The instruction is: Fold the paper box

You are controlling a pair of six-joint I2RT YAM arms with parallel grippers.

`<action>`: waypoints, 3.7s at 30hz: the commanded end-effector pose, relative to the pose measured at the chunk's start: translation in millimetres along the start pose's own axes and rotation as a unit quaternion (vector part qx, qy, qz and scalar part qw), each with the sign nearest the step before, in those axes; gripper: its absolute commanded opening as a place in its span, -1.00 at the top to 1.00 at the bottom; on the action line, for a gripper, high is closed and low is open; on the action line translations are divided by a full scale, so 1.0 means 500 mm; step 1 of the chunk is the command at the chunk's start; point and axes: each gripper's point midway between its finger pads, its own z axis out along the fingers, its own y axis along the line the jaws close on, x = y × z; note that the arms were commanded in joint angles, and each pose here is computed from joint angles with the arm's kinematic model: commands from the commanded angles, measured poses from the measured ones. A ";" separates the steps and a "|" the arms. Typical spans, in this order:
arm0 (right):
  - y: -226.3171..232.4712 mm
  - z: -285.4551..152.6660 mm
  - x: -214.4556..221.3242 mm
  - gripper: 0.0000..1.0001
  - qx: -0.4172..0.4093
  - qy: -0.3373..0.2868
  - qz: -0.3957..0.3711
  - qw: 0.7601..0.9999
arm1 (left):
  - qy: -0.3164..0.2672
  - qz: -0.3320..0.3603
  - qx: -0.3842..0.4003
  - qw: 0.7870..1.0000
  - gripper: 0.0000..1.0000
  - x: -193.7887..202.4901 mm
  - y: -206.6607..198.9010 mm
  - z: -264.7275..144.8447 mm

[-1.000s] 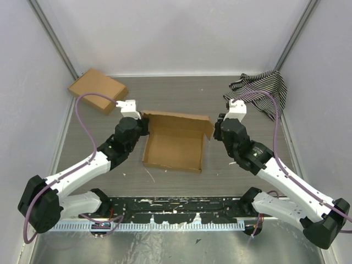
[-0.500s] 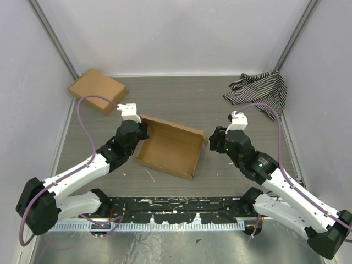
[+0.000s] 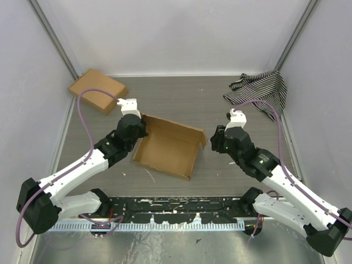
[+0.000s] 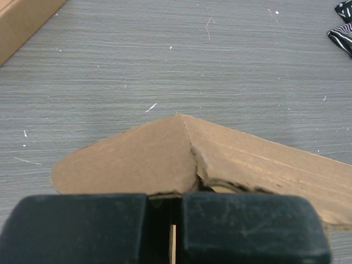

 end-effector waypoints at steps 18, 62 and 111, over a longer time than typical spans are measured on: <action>0.073 -0.033 -0.025 -0.10 -0.101 0.008 -0.013 0.995 | 0.006 -0.001 -0.013 1.000 1.00 -0.036 -0.020 0.009; 0.051 0.180 -0.062 0.97 0.048 -0.064 0.002 0.997 | 0.008 0.049 -0.026 0.998 1.00 -0.012 -0.053 0.111; 0.016 0.203 0.011 -0.52 -0.082 0.112 0.117 0.983 | 0.201 -0.065 0.019 0.977 -0.38 0.135 0.010 0.096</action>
